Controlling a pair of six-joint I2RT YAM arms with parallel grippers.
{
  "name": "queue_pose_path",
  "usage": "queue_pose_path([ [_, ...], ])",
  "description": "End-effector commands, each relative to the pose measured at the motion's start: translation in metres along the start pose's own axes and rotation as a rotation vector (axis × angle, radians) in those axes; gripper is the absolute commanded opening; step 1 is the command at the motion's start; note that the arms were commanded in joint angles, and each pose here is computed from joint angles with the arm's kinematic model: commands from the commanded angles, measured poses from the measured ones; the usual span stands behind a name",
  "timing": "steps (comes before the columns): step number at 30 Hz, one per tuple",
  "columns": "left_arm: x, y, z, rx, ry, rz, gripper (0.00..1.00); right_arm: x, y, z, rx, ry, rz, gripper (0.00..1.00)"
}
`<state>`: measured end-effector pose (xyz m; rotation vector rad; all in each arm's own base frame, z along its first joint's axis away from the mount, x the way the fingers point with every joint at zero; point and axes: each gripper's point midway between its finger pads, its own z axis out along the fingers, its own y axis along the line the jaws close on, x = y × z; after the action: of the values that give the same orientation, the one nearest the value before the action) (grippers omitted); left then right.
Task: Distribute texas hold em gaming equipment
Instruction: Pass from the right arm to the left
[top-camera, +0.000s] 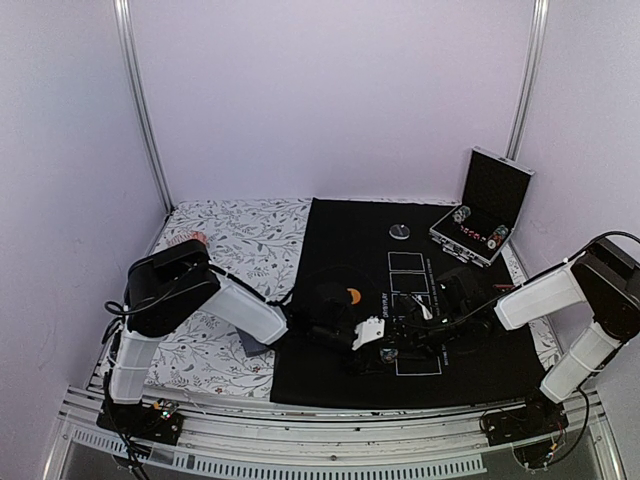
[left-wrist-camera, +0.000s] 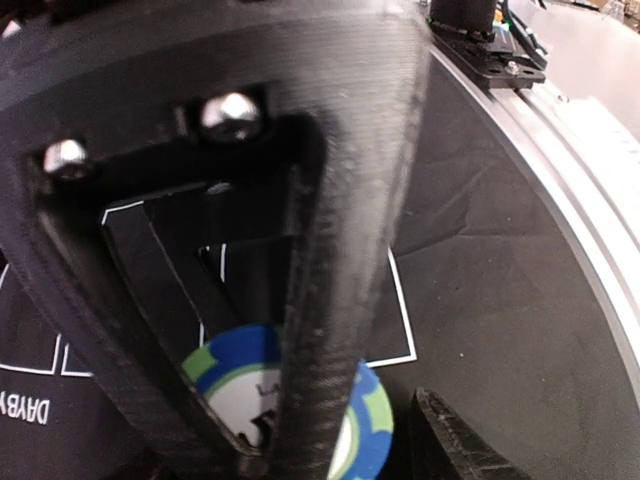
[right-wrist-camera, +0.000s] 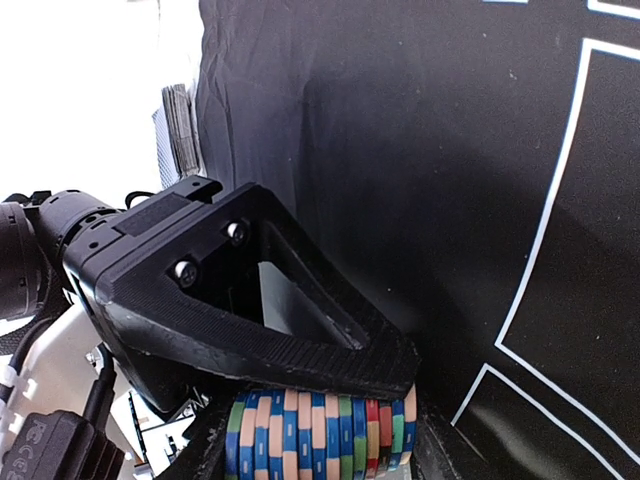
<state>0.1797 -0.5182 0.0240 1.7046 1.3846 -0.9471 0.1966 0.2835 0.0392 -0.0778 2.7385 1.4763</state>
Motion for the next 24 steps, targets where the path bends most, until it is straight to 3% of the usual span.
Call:
queue_pose_path([
  [1, -0.008, -0.002, 0.006, 0.031, -0.02, -0.005, 0.62, -0.015, 0.001, -0.005, 0.019, -0.058, -0.019, 0.22],
  [15, 0.008, 0.003, 0.019, 0.019, 0.038, -0.001, 0.48, -0.014, -0.003, -0.005, 0.019, -0.061, -0.014, 0.2],
  [18, 0.013, 0.003, 0.021, 0.024, 0.058, 0.004, 0.4, -0.014, -0.004, -0.004, 0.018, -0.059, -0.013, 0.2],
  [24, 0.015, -0.002, 0.021, 0.046, 0.078, 0.012, 0.14, -0.013, -0.006, -0.005, 0.021, -0.057, -0.007, 0.2],
])
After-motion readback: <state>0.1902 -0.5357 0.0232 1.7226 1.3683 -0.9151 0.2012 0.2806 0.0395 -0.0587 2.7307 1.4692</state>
